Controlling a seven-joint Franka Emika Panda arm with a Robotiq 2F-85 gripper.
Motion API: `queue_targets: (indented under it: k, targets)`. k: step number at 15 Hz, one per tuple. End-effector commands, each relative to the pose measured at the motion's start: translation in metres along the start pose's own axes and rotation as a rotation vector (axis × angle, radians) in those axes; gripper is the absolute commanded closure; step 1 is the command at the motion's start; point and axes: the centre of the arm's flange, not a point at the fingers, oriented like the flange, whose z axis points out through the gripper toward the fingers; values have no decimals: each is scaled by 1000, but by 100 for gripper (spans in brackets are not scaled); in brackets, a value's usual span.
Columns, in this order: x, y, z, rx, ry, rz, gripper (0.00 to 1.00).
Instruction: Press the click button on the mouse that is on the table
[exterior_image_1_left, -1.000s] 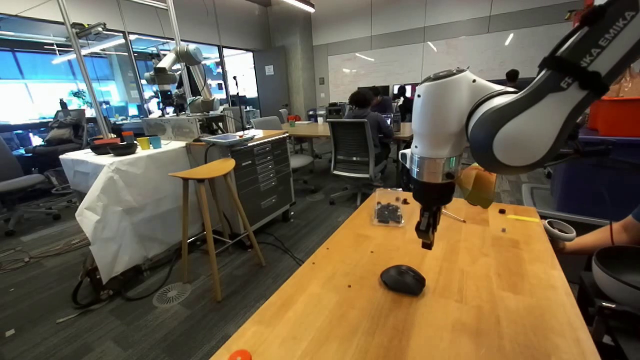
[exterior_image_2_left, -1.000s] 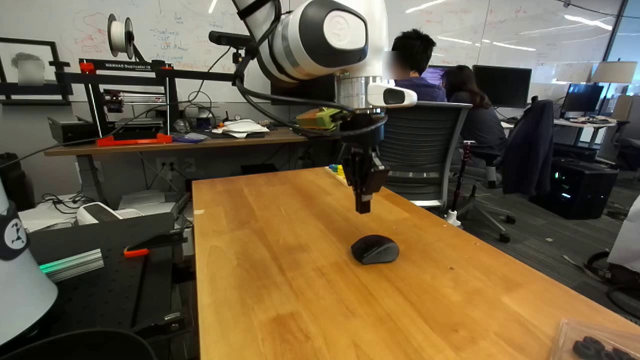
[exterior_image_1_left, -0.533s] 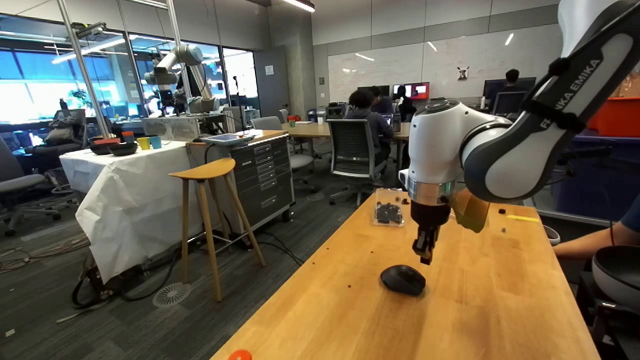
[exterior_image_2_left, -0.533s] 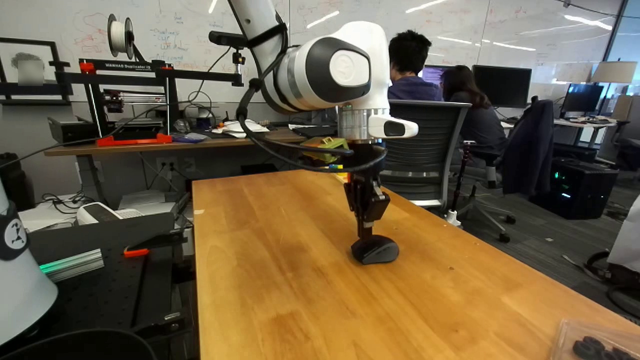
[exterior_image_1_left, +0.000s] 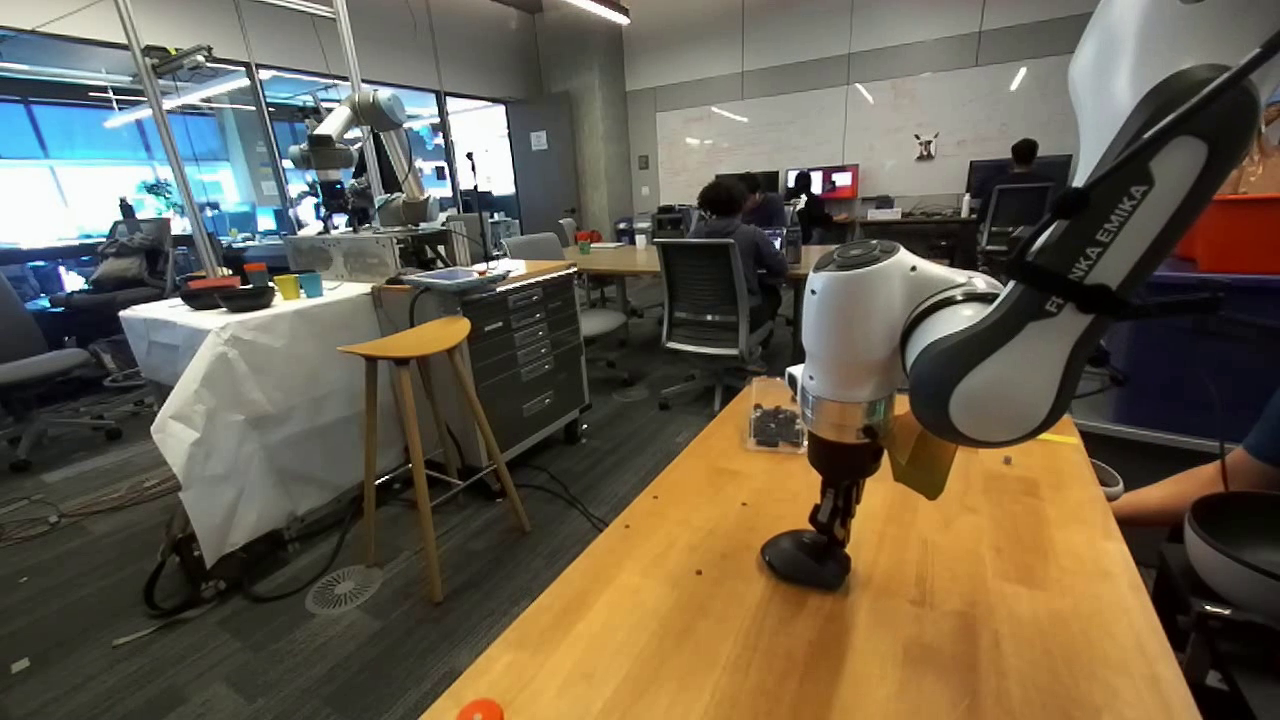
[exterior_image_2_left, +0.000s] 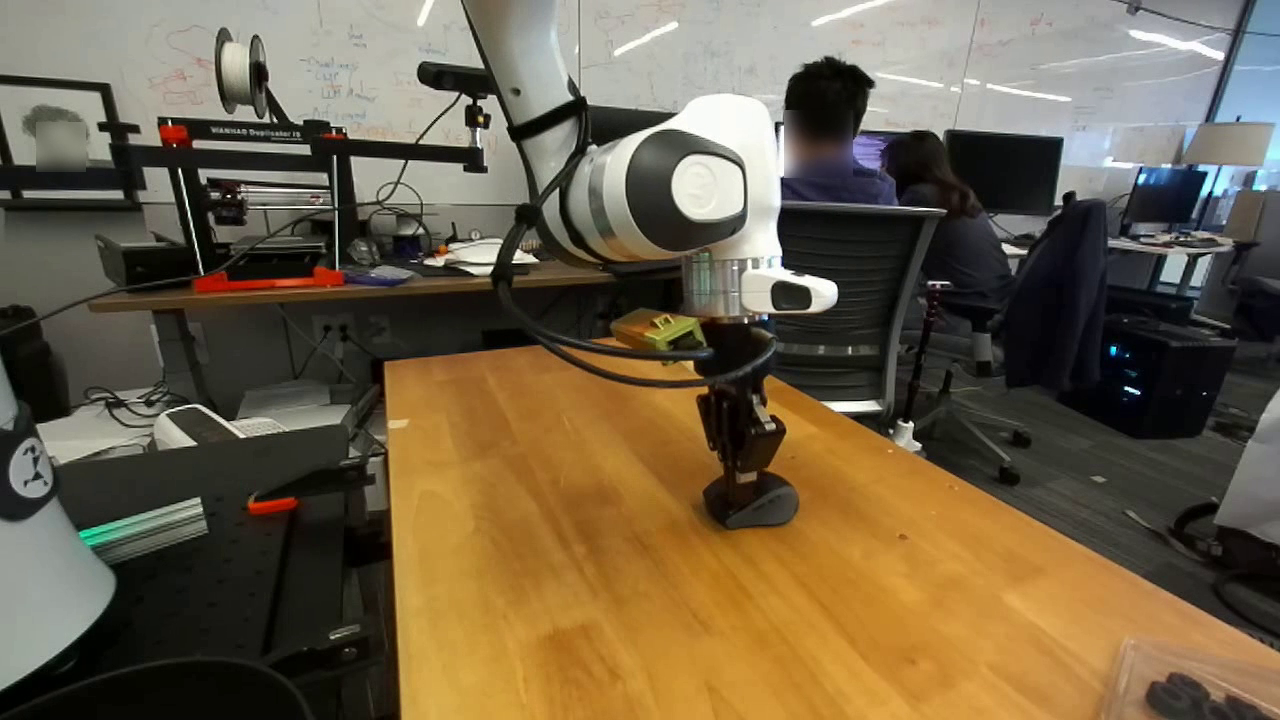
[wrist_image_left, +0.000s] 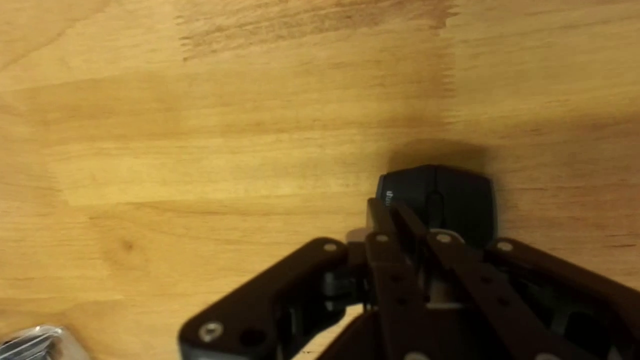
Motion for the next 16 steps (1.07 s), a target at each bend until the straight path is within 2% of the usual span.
queue_targets:
  k: [1, 4, 6, 12, 14, 16]
  targets:
    - [7, -5, 5, -21, 24, 12, 90]
    - [8, 0, -6, -3, 25, 39, 90]
    - [10, 7, -27, 39, 27, 72, 89]
    - [25, 37, -130, 112, 96, 137, 89]
    - [23, 45, -167, 126, 87, 134, 88]
    - [15, 49, -201, 161, 35, 119, 88]
